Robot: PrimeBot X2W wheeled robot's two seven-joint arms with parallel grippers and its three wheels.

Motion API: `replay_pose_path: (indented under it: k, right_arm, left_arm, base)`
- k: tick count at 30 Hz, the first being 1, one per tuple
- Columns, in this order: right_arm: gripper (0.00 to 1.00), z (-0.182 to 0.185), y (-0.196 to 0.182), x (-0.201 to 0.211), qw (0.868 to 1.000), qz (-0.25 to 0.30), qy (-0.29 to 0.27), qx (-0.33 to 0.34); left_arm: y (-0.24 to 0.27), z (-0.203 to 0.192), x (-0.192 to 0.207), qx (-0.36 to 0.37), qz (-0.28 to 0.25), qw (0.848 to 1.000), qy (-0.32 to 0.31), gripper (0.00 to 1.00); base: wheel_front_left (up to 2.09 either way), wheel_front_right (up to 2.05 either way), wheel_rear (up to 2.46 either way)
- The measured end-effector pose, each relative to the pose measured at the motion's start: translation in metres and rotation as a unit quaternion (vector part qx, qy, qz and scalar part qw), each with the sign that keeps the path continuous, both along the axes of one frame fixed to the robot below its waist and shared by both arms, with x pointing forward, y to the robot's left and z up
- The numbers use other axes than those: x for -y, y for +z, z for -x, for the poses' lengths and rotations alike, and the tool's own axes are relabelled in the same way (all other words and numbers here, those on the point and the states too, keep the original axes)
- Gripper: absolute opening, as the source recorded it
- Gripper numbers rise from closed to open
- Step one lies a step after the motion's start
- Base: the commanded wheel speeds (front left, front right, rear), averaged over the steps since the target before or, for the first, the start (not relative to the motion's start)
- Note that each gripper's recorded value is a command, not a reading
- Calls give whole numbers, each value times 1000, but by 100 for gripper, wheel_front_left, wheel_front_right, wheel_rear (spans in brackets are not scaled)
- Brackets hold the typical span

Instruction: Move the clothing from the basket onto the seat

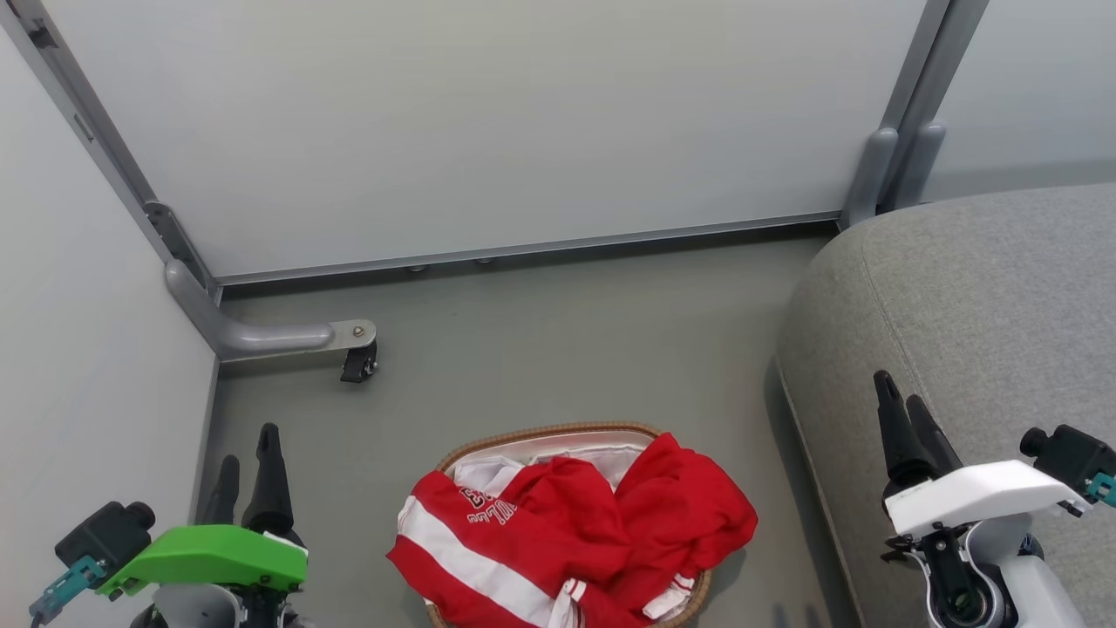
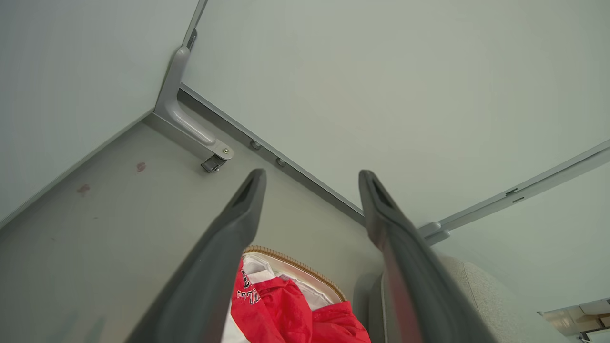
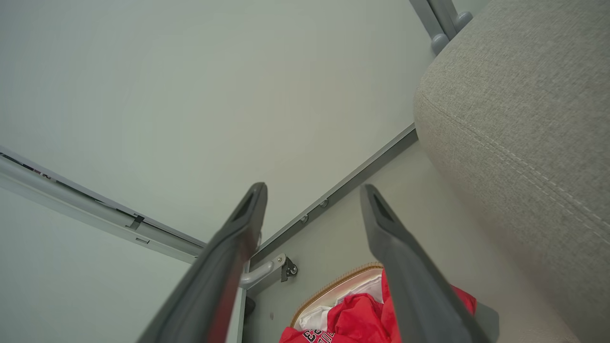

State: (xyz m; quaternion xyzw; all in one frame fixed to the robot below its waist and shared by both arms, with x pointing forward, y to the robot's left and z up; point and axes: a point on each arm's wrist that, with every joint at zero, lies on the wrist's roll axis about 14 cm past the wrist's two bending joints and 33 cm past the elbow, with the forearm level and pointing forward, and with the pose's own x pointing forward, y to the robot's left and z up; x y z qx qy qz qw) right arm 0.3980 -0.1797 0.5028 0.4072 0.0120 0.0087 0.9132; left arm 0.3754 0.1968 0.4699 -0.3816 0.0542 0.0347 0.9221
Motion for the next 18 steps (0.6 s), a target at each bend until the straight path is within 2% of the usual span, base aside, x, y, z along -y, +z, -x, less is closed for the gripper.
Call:
replay_pose_path:
  k: [18]
  right_arm:
    - [100, -3, 5, -4, 994, 112, 6, 20]
  left_arm:
    - [7, 0, -1, 17, -119, 993, -12, 100]
  base:
    - [0, 0, 0]
